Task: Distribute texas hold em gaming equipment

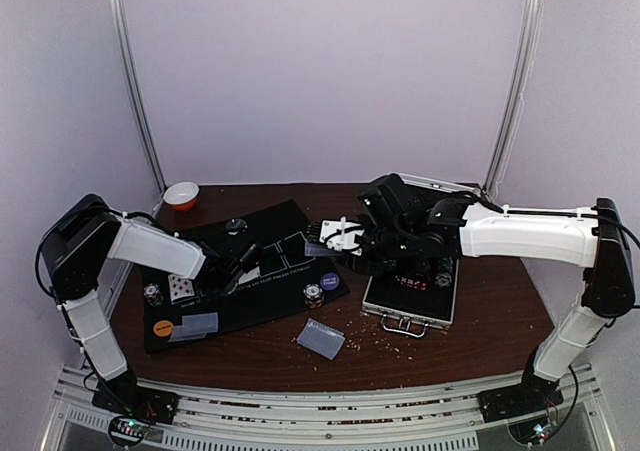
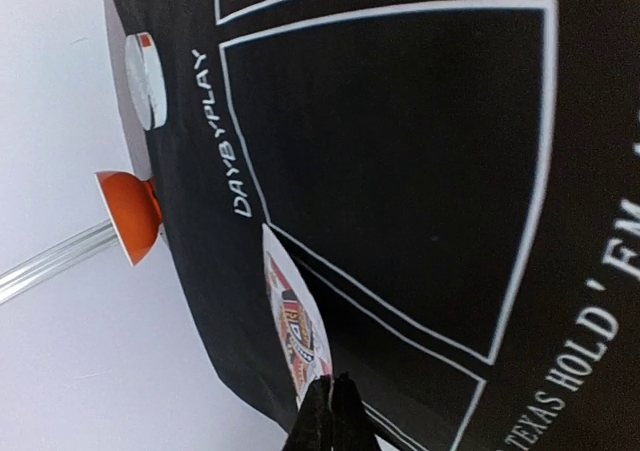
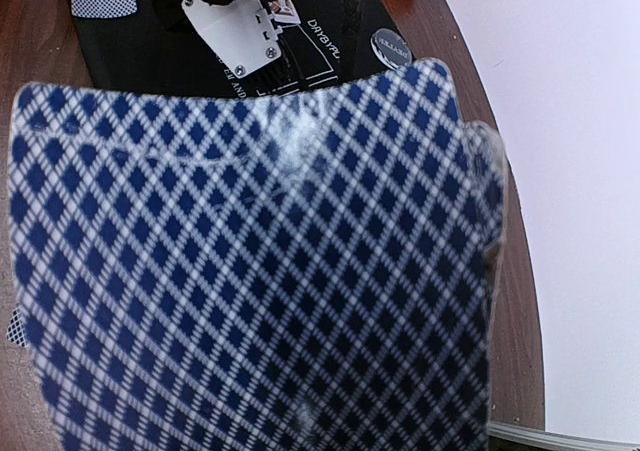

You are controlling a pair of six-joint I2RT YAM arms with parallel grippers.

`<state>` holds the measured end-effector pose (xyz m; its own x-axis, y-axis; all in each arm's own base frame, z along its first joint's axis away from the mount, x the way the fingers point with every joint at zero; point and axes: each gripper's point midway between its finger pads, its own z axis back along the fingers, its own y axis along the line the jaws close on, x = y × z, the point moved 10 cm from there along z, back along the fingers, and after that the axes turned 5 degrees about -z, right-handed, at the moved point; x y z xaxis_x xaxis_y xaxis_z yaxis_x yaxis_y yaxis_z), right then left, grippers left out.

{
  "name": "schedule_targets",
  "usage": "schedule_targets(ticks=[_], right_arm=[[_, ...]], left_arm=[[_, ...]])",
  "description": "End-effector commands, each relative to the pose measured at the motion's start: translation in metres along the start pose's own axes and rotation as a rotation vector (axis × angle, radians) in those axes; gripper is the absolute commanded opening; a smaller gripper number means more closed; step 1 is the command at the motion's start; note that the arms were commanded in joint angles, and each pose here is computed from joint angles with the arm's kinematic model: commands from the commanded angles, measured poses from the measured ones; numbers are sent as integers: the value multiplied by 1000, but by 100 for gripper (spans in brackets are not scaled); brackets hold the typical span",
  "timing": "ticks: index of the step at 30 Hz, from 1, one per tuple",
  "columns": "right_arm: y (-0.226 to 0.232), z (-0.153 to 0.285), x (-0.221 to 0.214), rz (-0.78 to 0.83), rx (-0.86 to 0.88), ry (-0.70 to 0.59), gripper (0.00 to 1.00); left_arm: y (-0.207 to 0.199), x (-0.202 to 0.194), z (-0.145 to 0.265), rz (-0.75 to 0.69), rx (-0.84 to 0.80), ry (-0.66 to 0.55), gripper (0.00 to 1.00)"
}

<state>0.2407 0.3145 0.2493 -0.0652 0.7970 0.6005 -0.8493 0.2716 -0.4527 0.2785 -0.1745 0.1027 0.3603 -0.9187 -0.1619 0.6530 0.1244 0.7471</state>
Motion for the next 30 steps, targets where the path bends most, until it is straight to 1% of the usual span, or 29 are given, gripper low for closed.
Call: schedule_targets(ticks=[1, 8, 18, 19, 21, 22, 30], right_arm=[[-3, 10, 0, -20, -17, -10, 42], [-4, 11, 1, -20, -20, -11, 42], [-3, 10, 0, -17, -21, -5, 42], [-4, 11, 0, -18, -21, -6, 42], [-3, 10, 0, -18, -19, -6, 42], [-4, 11, 0, -18, -20, -6, 42], [-4, 10, 0, -13, -20, -2, 42]], left_arm=[[-16, -1, -1, 7, -131, -28, 0], [-31, -8, -2, -16, -240, 2, 0], [-37, -7, -6, -6, -255, 6, 0], [-37, -7, -7, -4, -259, 8, 1], [-36, -5, -5, 5, -279, 2, 16], [-34, -3, -3, 15, -292, -6, 19], [-14, 1, 21, 103, -397, -92, 34]])
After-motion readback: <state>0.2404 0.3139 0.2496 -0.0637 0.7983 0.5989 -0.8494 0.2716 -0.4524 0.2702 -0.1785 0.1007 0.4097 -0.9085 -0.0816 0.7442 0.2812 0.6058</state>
